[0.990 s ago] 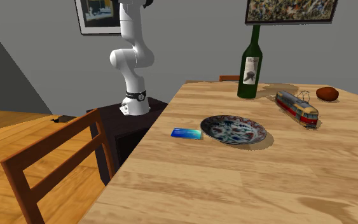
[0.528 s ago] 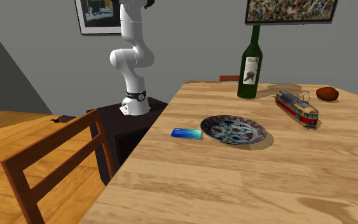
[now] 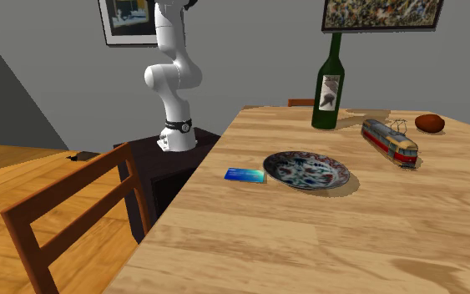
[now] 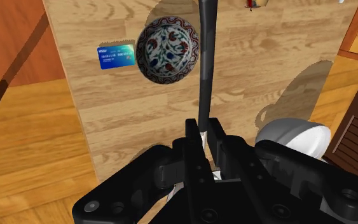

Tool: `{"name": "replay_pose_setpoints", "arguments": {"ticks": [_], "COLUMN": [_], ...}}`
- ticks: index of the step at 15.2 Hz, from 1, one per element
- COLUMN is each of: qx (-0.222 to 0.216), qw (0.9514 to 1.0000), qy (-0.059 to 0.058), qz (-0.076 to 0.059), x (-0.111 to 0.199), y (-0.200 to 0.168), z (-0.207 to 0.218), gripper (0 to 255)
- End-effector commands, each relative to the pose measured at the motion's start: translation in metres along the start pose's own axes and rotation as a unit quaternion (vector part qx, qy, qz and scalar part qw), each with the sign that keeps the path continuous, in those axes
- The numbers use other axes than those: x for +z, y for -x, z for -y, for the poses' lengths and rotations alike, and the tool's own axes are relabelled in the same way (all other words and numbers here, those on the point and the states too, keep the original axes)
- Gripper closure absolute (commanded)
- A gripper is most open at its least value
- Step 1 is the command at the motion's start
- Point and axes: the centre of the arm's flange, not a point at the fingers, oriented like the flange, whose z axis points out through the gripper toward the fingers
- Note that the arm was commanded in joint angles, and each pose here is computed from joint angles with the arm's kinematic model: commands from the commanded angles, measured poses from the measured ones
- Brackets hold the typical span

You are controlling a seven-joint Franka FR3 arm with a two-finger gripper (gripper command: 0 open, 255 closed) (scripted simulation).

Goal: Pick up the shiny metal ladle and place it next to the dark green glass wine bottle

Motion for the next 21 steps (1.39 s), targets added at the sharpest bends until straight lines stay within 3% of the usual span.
{"name": "replay_pose_setpoints", "arguments": {"ticks": [1,21], "qx": [0.0,0.0], "qw": [1.0,1.0], "qy": [0.0,0.0], "qz": [0.0,0.0], "x": [-0.008,-0.062], "y": [0.029,0.287], "z": [0.001,0.015], "gripper": [255,255]}}
